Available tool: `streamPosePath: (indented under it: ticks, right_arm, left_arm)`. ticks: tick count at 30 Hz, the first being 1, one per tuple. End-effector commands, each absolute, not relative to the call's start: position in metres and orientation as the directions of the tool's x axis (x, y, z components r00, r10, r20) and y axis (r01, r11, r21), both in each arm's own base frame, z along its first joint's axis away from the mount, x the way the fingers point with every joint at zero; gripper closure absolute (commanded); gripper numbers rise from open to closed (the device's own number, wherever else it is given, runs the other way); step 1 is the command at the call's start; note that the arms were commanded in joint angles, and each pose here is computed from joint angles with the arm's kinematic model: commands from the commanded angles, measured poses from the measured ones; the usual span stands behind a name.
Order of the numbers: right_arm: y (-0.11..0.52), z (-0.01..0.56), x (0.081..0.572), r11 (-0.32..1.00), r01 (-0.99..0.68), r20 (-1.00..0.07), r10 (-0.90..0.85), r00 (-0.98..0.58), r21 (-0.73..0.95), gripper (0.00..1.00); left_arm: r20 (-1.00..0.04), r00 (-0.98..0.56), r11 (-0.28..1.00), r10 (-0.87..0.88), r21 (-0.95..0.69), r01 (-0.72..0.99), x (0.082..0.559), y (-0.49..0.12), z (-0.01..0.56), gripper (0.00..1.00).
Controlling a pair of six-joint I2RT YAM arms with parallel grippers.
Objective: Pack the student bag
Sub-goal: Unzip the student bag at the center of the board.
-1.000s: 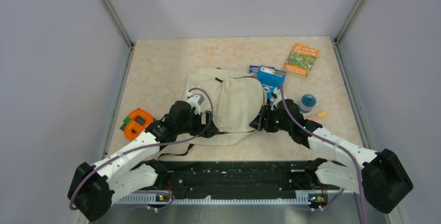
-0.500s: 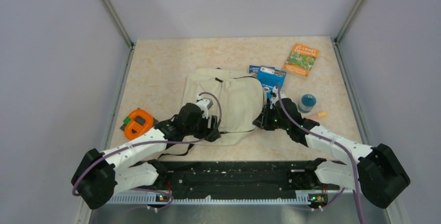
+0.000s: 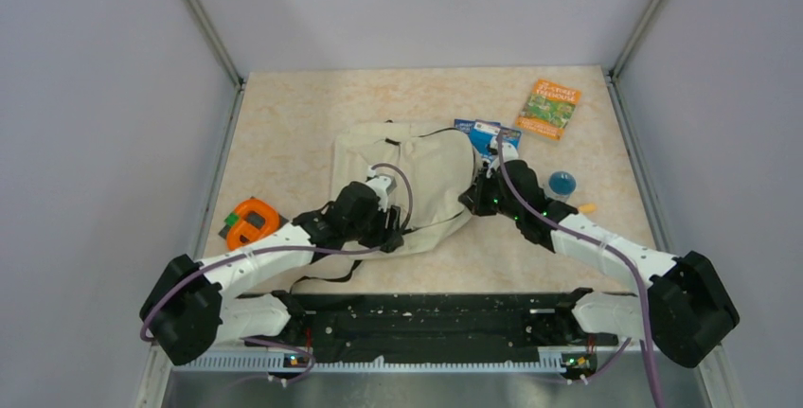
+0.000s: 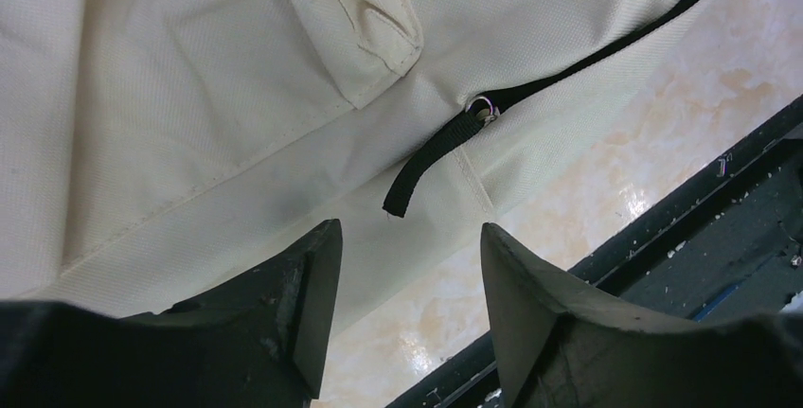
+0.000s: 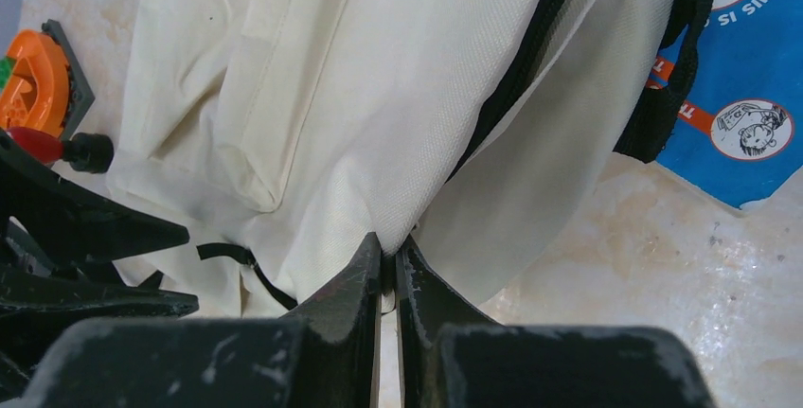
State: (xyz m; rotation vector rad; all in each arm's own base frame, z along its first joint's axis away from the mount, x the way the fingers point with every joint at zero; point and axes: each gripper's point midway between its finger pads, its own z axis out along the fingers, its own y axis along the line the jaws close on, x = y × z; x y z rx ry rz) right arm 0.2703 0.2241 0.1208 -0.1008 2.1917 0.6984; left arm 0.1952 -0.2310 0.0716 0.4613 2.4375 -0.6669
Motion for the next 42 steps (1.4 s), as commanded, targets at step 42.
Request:
streamPosePath:
  ticks: [42]
  right_arm:
    - [0.218, 0.125, 0.285, 0.878, -0.289, -0.784, 0.142, -0.604, 0.382, 1.00]
  left_arm:
    - [-0.603, -0.785, 0.812, 0.142, -0.382, 0.441, 0.221, -0.262, 0.080, 0.62]
